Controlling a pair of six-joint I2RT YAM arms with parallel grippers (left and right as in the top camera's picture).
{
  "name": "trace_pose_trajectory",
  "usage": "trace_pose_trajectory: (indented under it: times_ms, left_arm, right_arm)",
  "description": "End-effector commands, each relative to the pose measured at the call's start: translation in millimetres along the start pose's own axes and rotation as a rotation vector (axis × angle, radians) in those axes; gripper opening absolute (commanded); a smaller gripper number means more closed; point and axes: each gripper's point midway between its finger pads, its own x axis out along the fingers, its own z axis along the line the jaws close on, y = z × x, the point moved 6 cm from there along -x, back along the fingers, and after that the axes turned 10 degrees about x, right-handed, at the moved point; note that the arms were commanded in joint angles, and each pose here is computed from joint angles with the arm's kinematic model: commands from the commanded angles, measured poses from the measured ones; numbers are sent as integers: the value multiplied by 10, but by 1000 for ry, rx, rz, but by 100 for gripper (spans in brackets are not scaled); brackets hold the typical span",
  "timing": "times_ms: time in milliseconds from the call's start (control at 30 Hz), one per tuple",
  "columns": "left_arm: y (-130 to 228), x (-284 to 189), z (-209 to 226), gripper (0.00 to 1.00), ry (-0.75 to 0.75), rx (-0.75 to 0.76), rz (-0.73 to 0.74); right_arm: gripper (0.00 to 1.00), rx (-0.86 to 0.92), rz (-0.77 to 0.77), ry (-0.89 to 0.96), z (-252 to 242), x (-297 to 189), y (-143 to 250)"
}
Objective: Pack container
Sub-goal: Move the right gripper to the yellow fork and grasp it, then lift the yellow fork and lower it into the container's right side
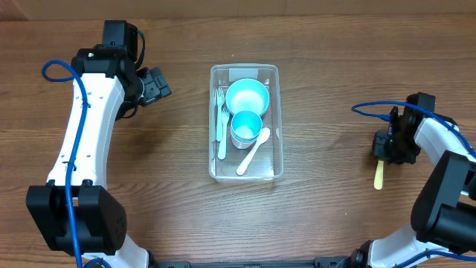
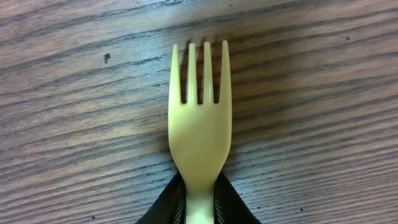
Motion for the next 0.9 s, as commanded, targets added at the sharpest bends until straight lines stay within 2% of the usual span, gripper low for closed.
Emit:
trace_pose_trajectory:
  times_ms: [0,200,400,600,867]
  left_arm:
    - [-21,-36,-1,100,1,11,-16]
    - [-21,-36,-1,100,1,11,-16]
    - [-21,-36,-1,100,1,11,-16]
    - [-21,-36,-1,100,1,11,-16]
    - [-21,-36,-1,100,1,11,-16]
  right_arm:
    - [13,6,-3,-37,41,-4,-18]
    - [8,53,-19,-39,52,-98,-109]
    - [7,17,-50,-49,202,-421,-319]
    - [7,-54,-97,-112,804,-790,-443]
    - [7,-151,-99,-226,1683,-1045,-241]
